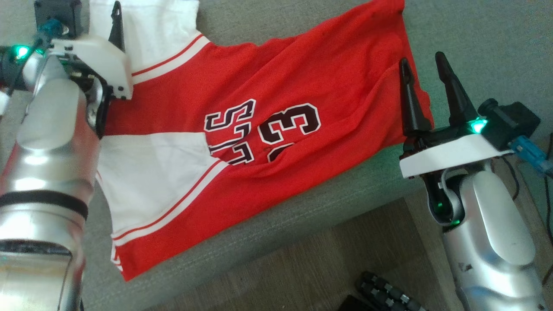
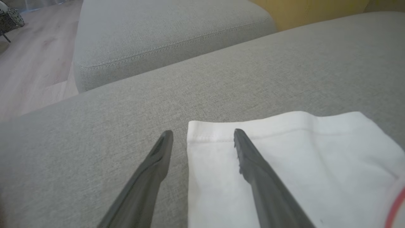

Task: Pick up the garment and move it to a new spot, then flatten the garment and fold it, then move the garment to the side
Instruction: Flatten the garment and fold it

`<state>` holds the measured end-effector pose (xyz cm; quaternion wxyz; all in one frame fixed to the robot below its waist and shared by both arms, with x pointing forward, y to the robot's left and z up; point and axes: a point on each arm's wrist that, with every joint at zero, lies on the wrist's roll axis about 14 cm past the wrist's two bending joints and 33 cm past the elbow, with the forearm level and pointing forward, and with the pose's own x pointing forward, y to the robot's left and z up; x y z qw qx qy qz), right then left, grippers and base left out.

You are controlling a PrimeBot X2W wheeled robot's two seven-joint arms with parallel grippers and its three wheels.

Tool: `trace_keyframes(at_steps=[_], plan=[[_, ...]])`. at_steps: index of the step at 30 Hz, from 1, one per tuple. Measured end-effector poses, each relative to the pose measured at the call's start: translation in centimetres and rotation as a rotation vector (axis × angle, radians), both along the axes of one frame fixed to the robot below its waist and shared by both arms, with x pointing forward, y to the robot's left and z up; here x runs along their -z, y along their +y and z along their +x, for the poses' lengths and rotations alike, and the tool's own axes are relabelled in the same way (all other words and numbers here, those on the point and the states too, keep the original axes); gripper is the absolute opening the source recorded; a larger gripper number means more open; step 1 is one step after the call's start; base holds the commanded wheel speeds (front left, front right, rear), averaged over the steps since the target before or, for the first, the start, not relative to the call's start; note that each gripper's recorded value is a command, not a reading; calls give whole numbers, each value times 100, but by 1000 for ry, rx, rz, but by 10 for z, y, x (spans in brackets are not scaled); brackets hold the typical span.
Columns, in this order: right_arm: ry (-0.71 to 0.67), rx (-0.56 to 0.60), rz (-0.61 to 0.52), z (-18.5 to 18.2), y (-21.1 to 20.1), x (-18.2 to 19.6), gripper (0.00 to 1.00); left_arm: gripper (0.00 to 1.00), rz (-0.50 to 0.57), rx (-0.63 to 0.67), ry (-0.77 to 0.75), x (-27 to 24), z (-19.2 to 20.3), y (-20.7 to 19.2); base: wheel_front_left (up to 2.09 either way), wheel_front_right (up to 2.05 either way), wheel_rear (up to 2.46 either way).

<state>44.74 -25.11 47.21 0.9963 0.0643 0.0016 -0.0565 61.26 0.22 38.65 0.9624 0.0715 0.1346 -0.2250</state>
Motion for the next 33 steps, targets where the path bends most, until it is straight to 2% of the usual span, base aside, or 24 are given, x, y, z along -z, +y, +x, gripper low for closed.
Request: trace_keyframes(at_steps=[9,10,11,16,22,28,33], plan=[[6,8,-4,2,-4,2,100,100,64,27,84,14,15,-2,0,0,0],[7,7,-4,2,-4,3,100,58,55,33,94,14,15,-3,0,0,0],[8,7,-4,2,-3,3,100,0,42,35,109,16,14,-3,0,0,0],[9,-14,-18,9,2,5,100,0,-9,25,98,10,14,0,0,0,0],[-4,-79,-42,40,17,-5,100,0,-106,-56,-7,-23,24,21,0,0,0],[71,-153,-77,76,29,-2,100,0,-192,-107,-159,-72,28,38,0,0,0],[160,-165,-31,107,32,4,100,0,-195,-127,-180,-73,18,53,0,0,0]])
